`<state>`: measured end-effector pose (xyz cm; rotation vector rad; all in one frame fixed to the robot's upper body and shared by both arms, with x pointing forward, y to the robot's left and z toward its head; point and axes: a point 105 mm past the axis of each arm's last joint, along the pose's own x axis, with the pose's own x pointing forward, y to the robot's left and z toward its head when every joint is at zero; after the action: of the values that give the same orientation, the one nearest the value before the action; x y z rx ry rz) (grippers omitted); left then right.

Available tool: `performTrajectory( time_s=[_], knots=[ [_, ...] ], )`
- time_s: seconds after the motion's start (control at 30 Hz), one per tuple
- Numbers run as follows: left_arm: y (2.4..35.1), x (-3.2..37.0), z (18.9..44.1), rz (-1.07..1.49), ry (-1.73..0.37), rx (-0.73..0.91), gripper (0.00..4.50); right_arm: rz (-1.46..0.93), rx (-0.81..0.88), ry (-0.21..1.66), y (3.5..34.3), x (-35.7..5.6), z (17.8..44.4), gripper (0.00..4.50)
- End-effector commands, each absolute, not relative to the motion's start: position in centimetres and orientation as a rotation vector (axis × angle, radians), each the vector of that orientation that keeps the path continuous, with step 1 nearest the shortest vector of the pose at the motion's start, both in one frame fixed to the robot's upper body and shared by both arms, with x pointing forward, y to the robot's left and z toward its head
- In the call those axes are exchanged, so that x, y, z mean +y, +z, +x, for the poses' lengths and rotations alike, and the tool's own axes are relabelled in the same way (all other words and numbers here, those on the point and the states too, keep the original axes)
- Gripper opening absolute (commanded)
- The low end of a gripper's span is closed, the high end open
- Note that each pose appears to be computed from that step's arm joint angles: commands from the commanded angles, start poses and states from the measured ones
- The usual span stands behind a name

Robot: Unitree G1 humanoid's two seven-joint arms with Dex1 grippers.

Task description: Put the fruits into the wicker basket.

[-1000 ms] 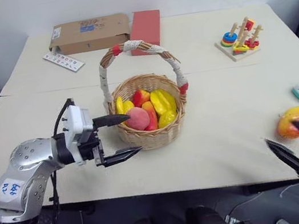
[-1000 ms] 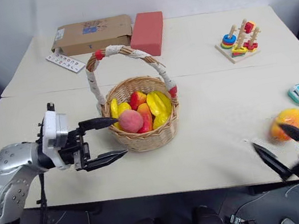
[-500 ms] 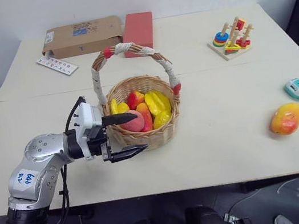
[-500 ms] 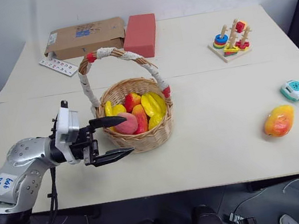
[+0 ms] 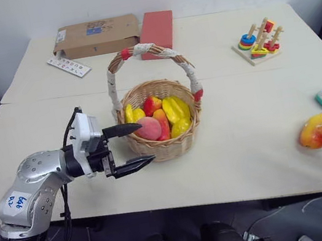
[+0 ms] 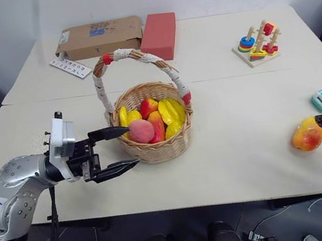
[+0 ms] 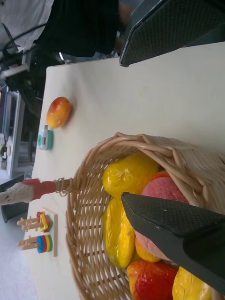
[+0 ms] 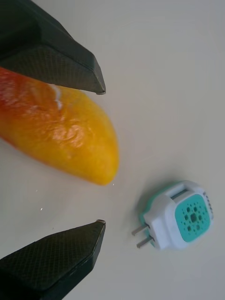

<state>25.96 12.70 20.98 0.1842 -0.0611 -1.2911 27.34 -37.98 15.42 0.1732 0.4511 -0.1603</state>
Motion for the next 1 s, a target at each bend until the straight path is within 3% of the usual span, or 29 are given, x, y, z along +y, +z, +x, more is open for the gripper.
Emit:
performTrajectory(
  time_s=[0.03, 0.13, 0.23, 0.33, 0.4, 0.5, 0.7, 0.8, 0.93, 1.0],
  knots=[
    [22.0, 12.9, 25.2, 0.211, -1.282, -0.092, 4.5, 0.17, 0.595, -0.161, 14.4, -37.0, 27.6, 4.47],
    [22.0, 12.9, 24.9, 0.21, -1.269, -0.091, 4.5, 0.212, 0.708, -0.109, 13.0, -35.5, 27.2, 4.47],
    [22.0, 13.1, 24.7, 0.212, -1.249, -0.093, 4.5, 0.235, 0.756, -0.069, 12.6, -34.5, 26.8, 3.88],
    [22.2, 13.5, 24.6, 0.212, -1.229, -0.097, 4.5, 0.227, 0.686, 0.036, 14.2, -32.9, 27.5, 3.03],
    [22.3, 13.9, 24.5, 0.203, -1.206, -0.097, 4.5, 0.188, 0.543, 0.319, 17.6, -28.8, 28.0, 3.01],
    [22.2, 14.8, 24.5, 0.181, -1.17, -0.093, 4.5, 0.101, 0.376, 0.805, 22.3, -21.5, 26.1, 3.01],
    [20.3, 17.8, 24.1, 0.107, -1.054, -0.039, 4.5, -0.043, 0.224, 1.357, 26.0, -9.9, 24.2, 3.01],
    [19.9, 18.8, 24.2, 0.104, -0.998, -0.044, 4.5, -0.101, 0.13, 1.417, 26.8, -5.8, 25.1, 3.01],
    [19.4, 19.6, 23.8, 0.107, -0.951, -0.04, 4.5, -0.101, 0.022, 1.244, 27.0, -1.2, 29.6, 3.01],
    [19.5, 19.8, 23.5, 0.107, -0.938, -0.042, 4.5, -0.221, -0.03, 1.134, 26.4, -0.3, 31.3, 3.01]
  ],
)
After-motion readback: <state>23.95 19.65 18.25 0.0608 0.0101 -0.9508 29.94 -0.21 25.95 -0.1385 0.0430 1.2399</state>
